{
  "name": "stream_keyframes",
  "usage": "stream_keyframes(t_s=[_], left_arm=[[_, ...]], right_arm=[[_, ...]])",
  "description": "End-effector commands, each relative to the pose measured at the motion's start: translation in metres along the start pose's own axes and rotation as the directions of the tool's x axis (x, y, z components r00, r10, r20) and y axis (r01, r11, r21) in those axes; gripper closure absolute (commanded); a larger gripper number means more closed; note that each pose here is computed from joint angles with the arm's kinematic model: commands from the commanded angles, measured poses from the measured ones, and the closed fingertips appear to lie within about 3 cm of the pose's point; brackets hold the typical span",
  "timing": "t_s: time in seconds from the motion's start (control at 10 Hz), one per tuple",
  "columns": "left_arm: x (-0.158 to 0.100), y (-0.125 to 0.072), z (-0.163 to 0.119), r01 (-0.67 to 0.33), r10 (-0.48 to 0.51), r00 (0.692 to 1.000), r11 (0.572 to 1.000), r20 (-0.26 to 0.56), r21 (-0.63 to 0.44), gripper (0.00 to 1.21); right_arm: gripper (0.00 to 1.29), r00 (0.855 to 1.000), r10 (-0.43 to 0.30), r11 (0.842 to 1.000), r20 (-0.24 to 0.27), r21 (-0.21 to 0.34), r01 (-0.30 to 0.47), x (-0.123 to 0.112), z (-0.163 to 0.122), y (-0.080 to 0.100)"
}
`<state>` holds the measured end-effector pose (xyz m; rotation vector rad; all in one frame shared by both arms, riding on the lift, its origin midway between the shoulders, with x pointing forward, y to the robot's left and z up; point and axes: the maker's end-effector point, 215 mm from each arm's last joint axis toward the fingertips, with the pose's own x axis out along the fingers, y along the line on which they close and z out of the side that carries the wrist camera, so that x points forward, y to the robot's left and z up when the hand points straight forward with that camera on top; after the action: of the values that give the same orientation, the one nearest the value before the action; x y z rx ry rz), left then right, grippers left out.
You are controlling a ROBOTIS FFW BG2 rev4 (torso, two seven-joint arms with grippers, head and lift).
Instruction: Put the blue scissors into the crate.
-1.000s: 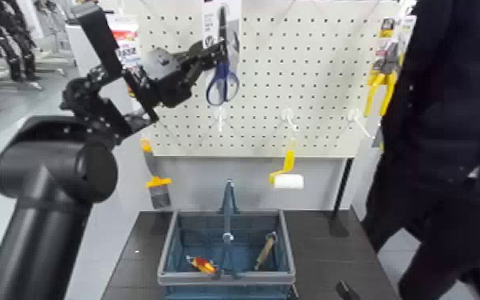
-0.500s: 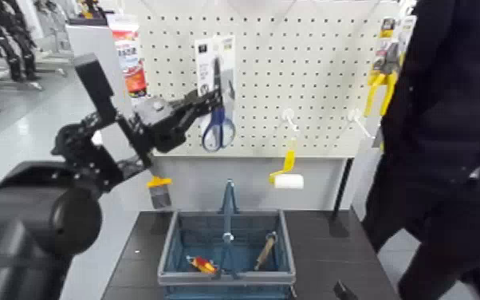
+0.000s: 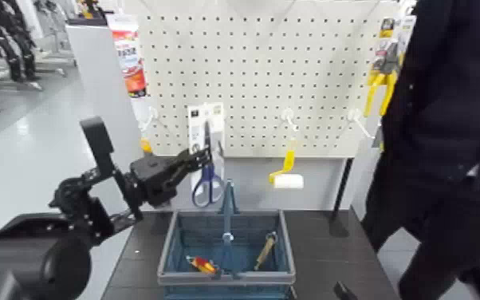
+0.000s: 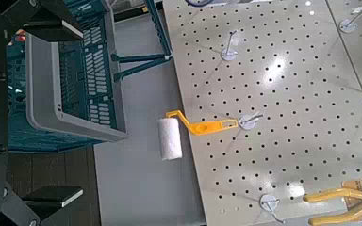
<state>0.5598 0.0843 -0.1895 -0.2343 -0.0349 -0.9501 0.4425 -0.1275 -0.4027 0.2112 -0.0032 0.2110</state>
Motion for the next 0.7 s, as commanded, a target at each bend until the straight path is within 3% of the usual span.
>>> stream_keyframes(t_s=[0.1, 0.7], left_arm=[[-0.01, 0.014, -0.042, -0.032, 0.028, 0.997, 0.998, -0.067, -0.054, 1.17], [-0.03, 0.044, -0.132, -0.074, 0.051, 0.989, 0.984, -0.14, -0.163, 1.17]], right_arm=[[0.15, 1.0, -0.003, 1.0, -0.001, 0.003, 0.003, 0.0, -0.001, -0.001], [0.15, 1.0, 0.0, 1.0, -0.004, 0.004, 0.0, -0.001, -0.002, -0.002]])
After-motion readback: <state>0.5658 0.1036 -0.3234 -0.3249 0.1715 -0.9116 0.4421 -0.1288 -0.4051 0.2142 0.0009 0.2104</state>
